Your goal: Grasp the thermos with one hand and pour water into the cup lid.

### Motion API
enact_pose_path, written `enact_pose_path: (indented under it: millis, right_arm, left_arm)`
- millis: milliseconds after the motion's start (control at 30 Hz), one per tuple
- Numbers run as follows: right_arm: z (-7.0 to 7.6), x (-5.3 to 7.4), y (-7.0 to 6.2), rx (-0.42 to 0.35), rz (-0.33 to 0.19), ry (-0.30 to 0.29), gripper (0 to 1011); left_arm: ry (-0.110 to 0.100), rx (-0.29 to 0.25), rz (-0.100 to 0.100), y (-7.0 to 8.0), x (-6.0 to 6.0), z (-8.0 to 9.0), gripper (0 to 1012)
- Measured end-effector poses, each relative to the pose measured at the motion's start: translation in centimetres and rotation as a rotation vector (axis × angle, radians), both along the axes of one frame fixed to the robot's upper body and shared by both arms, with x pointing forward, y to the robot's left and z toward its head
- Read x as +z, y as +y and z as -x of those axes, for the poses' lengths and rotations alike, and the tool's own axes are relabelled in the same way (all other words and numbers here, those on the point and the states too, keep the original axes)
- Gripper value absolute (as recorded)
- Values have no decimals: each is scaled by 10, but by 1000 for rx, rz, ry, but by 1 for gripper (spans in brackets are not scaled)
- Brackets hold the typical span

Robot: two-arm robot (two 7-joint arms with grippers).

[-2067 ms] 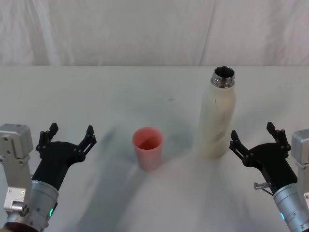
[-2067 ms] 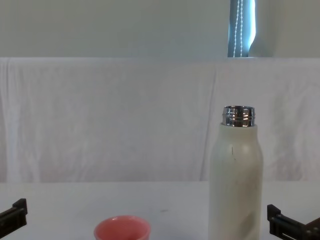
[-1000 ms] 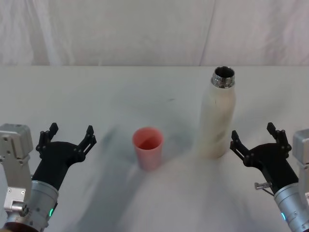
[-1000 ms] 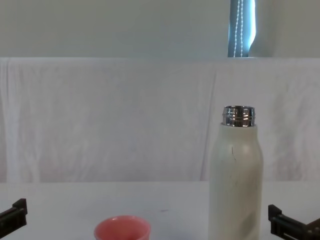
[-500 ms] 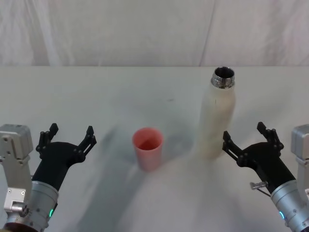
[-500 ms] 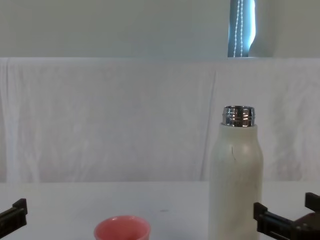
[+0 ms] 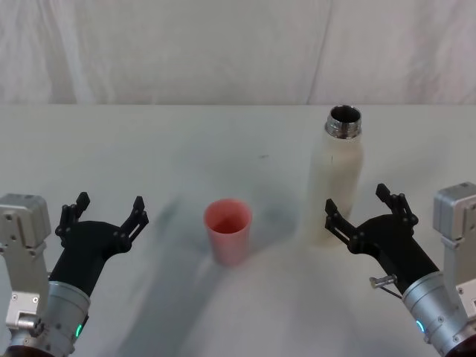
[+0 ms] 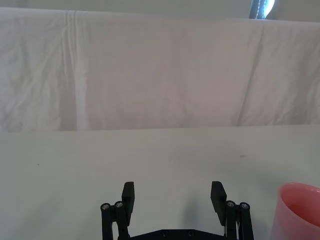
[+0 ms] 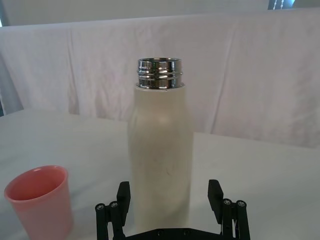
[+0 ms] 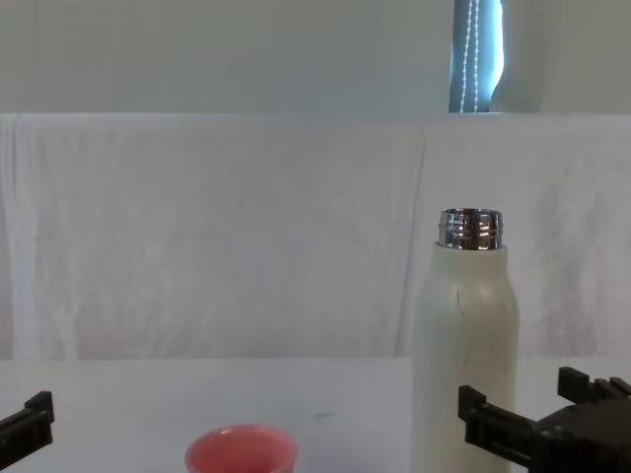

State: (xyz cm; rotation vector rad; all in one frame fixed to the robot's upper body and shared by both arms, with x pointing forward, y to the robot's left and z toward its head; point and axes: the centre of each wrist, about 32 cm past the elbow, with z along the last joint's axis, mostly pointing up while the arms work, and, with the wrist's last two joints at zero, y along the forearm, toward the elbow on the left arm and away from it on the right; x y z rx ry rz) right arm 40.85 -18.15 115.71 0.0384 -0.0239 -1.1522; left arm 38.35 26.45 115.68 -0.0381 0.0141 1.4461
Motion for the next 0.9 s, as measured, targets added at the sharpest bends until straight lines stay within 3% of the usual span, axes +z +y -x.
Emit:
enact_pose_path:
  millis: [900]
  right_arm:
    - [-19,1,16,37,45,-35,1000]
  left_arm:
    - [0,0,0,0,0,0,1001]
